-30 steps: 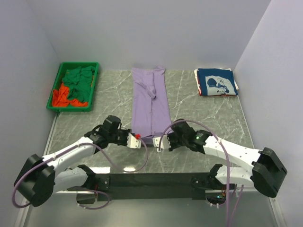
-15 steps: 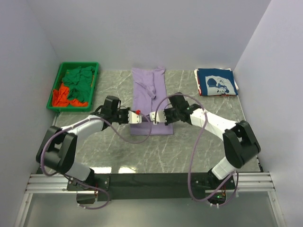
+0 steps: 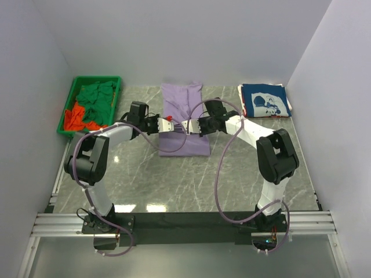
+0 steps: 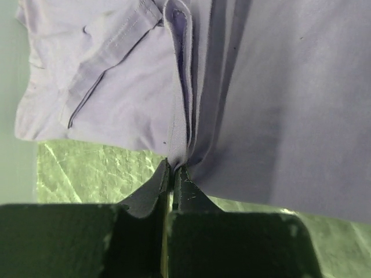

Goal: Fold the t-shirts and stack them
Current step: Fold the tshirt

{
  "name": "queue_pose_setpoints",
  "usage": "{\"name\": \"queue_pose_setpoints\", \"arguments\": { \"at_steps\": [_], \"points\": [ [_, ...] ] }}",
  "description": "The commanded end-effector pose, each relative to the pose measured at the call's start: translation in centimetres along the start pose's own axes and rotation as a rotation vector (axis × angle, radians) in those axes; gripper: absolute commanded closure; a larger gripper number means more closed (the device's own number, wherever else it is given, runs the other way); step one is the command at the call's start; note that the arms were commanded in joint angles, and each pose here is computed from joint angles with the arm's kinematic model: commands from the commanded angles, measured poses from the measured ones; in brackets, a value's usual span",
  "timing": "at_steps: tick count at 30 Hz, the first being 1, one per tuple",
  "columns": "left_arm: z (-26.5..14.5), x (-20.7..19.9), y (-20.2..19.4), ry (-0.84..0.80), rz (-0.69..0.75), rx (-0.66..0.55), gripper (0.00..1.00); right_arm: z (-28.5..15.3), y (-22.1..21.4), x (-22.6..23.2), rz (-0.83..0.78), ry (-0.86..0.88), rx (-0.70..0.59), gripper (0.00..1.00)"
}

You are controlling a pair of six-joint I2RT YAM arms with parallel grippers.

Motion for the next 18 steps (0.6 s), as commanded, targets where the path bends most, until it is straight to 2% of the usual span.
{"name": "queue_pose_setpoints", "arguments": {
  "at_steps": [1,5,6,11,12,14,15,17,18],
  "points": [
    [0.7,2.7,0.1,0.046,0.049,-0.027,0.99,0.1,0.0,-2.0,-0.013,-0.022,-0.012,1.0],
    [1.5,2.8,-0.9,0.045,0.029,-0.004,0.98,0.8,-0.4,-3.4,-0.008,-0.064,-0.005,0.94],
    [1.5,3.1,-1.1,0.057,0.028,0.006,0.93,1.1,-0.5,-3.9,0.002,-0.088,-0.006,0.87],
    [0.8,4.1,-2.6,0.087,-0.04,0.063,0.78,0.4,-0.5,-6.7,0.064,-0.198,-0.004,0.77],
    [0.2,4.4,-3.0,0.101,-0.057,0.077,0.72,-0.1,-0.3,-7.5,0.061,-0.241,-0.015,0.7],
    [-0.5,4.3,-3.5,0.114,-0.083,0.1,0.65,-0.8,-0.6,-7.9,0.081,-0.286,-0.015,0.65],
    [-1.3,4.7,-3.6,0.126,-0.087,0.107,0.55,-1.8,-0.2,-8.6,0.08,-0.328,-0.028,0.55],
    [-1.9,4.3,-3.4,0.128,-0.104,0.108,0.35,-2.8,-0.4,-8.8,0.116,-0.337,-0.025,0.55],
    [-2.5,4.6,-3.0,0.14,-0.109,0.102,0.32,-3.5,-0.4,-8.5,0.135,-0.325,-0.017,0.54]
  ]
}}
Point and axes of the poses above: each gripper's point midway between its finger pads, its own z axis out along the fingers, its own x axis along the line the jaws close on, y = z × x, the point moved 5 cm from there along -z, back along the fingers, and after that the axes turned 10 degrees about z, right-handed, at the moved point
